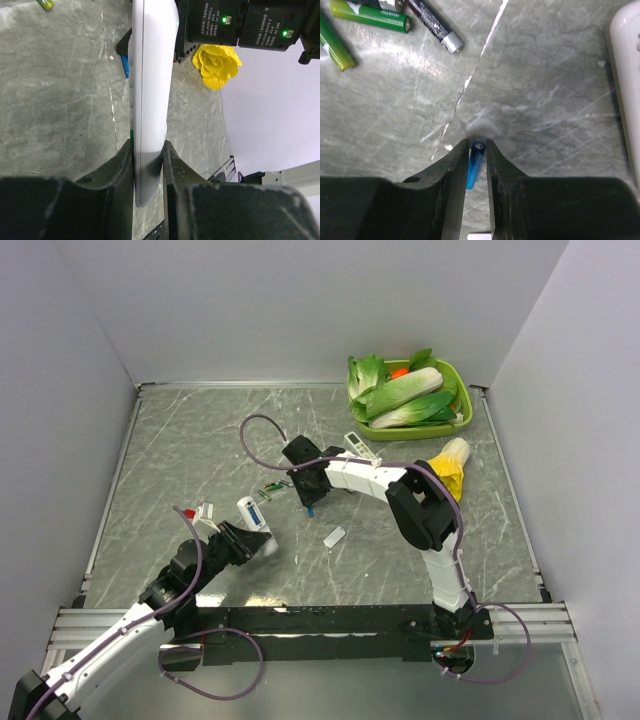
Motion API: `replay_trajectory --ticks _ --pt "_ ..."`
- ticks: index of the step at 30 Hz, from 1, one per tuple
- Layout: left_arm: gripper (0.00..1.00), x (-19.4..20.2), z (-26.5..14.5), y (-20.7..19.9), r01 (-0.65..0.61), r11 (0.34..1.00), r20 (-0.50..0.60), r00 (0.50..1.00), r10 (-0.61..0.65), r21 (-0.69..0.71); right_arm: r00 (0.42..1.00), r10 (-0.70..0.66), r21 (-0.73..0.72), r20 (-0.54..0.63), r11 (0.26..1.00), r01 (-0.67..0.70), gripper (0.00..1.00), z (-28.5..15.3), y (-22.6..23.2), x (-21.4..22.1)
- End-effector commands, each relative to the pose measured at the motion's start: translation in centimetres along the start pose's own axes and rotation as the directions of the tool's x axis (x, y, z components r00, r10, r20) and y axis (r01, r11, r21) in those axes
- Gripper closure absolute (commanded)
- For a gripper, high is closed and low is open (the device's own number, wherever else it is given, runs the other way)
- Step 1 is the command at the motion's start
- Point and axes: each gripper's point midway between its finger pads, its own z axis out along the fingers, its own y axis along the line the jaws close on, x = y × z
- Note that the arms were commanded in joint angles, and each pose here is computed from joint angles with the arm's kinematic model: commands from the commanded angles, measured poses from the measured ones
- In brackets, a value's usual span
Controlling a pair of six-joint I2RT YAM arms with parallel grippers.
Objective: Load the batteries into the remote control
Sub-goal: Pick up the battery from the center of the board.
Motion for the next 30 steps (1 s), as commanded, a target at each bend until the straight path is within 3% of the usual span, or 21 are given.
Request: replay_trajectory --ticks 1,10,15,17,20,30 --pt "0.99 -0.2 0.1 -0.5 -0.002 0.999 0.013 1.0 0.002 0.036 1.0 -0.014 0.036 -0.003 0.999 0.014 0.72 0.1 0.2 -0.6" --pt "0.99 -0.1 0.1 -0.5 0.002 0.999 0.008 1.0 -0.002 0.038 0.998 -0.05 0.056 -0.031 0.997 0.052 0.76 0.3 0.3 0.2" --pt "0.99 -0.1 0.2 -0.5 0.007 0.999 0.011 1.0 -0.007 0.037 0.996 -0.087 0.06 -0.037 0.994 0.089 0.85 -0.1 0.4 0.6" --pt "0.99 -0.2 0.2 -0.7 0.009 0.999 0.014 1.0 -0.009 0.044 0.995 -0.091 0.04 -0.038 0.995 0.092 0.94 -0.4 0.6 1.0" --pt "0.99 0.3 0.2 -0.5 0.021 0.998 -0.002 1.0 -0.021 0.059 0.996 -0.092 0.009 0.012 0.996 0.092 1.0 -1.6 1.0 0.5" --pt "0.99 0.6 -0.2 -2.1 0.02 0.984 -0.007 1.0 -0.019 0.178 0.946 -0.047 -0.085 0.321 0.993 0.078 1.0 -10.9 1.6 -3.1"
